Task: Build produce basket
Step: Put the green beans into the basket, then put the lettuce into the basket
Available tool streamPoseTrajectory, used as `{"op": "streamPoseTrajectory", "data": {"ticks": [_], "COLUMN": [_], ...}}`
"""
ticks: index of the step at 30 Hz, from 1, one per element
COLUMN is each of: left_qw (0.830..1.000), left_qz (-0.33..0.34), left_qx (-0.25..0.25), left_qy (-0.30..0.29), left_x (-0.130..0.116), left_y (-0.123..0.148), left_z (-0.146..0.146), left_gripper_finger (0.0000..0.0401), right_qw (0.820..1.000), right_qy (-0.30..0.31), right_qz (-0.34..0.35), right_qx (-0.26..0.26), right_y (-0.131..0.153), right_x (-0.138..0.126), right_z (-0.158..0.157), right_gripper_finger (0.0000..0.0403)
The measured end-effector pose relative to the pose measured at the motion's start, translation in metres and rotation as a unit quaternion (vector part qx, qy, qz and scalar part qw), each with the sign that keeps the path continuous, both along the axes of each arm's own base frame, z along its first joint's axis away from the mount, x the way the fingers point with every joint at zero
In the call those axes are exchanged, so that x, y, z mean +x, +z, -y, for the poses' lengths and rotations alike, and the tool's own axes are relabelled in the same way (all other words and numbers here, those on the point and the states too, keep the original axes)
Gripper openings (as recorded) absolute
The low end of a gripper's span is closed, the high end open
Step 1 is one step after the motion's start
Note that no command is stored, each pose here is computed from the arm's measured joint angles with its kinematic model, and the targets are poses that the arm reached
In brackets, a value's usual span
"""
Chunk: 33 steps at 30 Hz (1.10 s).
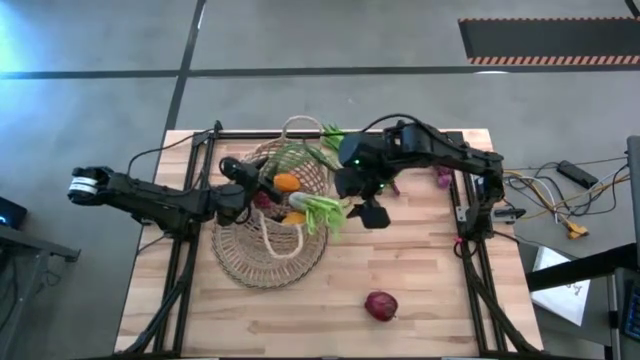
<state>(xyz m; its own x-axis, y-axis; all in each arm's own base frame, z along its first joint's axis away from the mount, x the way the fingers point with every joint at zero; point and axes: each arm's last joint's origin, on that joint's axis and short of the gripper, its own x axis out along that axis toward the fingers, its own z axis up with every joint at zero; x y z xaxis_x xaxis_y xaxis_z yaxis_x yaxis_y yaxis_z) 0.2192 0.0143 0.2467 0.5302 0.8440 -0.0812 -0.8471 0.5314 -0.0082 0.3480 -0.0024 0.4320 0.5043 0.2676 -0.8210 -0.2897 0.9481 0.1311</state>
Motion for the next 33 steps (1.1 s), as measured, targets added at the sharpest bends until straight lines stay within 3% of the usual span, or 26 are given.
{"op": "streamPoseTrajectory", "data": {"ticks": [7,15,17,20,23,25,33], "left_qw": [0.993,0.982,0.976,0.965,0.955,0.948,0.929], "left_qz": [0.041,0.01,0.0,-0.027,-0.058,-0.072,-0.1], "left_qx": [-0.01,0.069,0.09,0.123,0.145,0.148,0.094], "left_qy": [-0.112,-0.177,-0.196,-0.229,-0.254,-0.272,-0.345], "left_x": [0.005,0.014,0.017,0.022,0.029,0.033,0.048], "left_y": [0.03,0.07,0.079,0.085,0.082,0.076,0.016], "left_z": [0.005,0.027,0.037,0.058,0.084,0.103,0.172], "left_gripper_finger": [0.0201,0.0204,0.0205,0.0205,0.0205,0.0205,0.0205], "right_qw": [0.999,0.998,0.996,0.977,0.935,0.918,0.908], "right_qy": [0.023,-0.02,-0.05,-0.147,-0.271,-0.316,-0.371], "right_qz": [-0.043,-0.026,-0.004,0.01,0.007,-0.001,0.0], "right_qx": [-0.004,-0.062,-0.077,-0.154,-0.23,-0.238,-0.194], "right_y": [-0.014,-0.052,-0.064,-0.086,-0.112,-0.131,-0.206], "right_x": [-0.012,-0.044,-0.057,-0.081,-0.105,-0.118,-0.123], "right_z": [-0.017,-0.02,-0.016,-0.006,0.008,0.015,0.05], "right_gripper_finger": [0.0237,0.0237,0.0237,0.0237,0.0237,0.0237,0.0241]}}
